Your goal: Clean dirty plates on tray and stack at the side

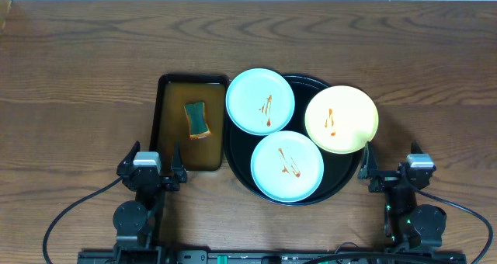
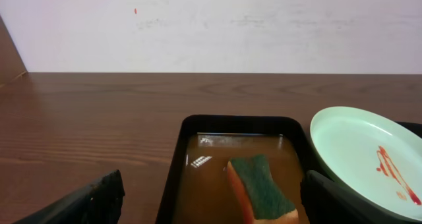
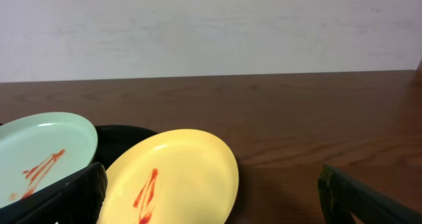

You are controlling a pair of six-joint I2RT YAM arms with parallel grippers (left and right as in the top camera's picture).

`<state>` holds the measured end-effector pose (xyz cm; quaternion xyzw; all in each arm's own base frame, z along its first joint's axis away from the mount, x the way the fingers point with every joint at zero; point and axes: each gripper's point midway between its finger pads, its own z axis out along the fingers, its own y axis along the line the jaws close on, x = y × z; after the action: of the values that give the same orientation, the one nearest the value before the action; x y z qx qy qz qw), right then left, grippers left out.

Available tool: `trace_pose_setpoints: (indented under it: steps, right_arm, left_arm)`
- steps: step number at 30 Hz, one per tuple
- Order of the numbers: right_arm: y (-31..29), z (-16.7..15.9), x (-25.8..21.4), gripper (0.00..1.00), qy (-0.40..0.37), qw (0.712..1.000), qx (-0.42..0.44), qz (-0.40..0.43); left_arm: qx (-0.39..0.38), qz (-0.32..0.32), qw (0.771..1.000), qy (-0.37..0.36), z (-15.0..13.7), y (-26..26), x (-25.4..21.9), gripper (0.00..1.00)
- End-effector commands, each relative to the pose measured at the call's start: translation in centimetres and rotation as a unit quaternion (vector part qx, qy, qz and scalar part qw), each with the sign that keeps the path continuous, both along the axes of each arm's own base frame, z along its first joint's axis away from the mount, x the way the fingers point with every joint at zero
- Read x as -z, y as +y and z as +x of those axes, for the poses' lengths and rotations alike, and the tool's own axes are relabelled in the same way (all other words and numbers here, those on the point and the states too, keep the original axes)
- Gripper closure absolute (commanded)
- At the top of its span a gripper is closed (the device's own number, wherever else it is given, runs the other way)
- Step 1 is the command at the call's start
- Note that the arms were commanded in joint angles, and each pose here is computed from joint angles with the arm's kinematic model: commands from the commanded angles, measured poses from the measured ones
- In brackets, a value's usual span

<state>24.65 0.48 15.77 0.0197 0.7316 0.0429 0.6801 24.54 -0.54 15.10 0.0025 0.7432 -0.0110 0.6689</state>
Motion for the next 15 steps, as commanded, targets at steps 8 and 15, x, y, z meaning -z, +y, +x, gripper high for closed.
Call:
trace_pose_setpoints:
  steps: [8,15]
  right_arm:
    - [0.19,-0.05,0.01,0.01,0.004,0.999,-0.005,0.037]
    - [0.17,-0.32,-0.51,0.01,0.060,0.996,0.001,0.062]
  left_arm:
    - [-0.016,-0.039,0.999,0.035,-0.19,0.40,1.60,0.14]
    - [-0.019,-0.049,0.994,0.091,-0.50,0.34,0.92,0.14]
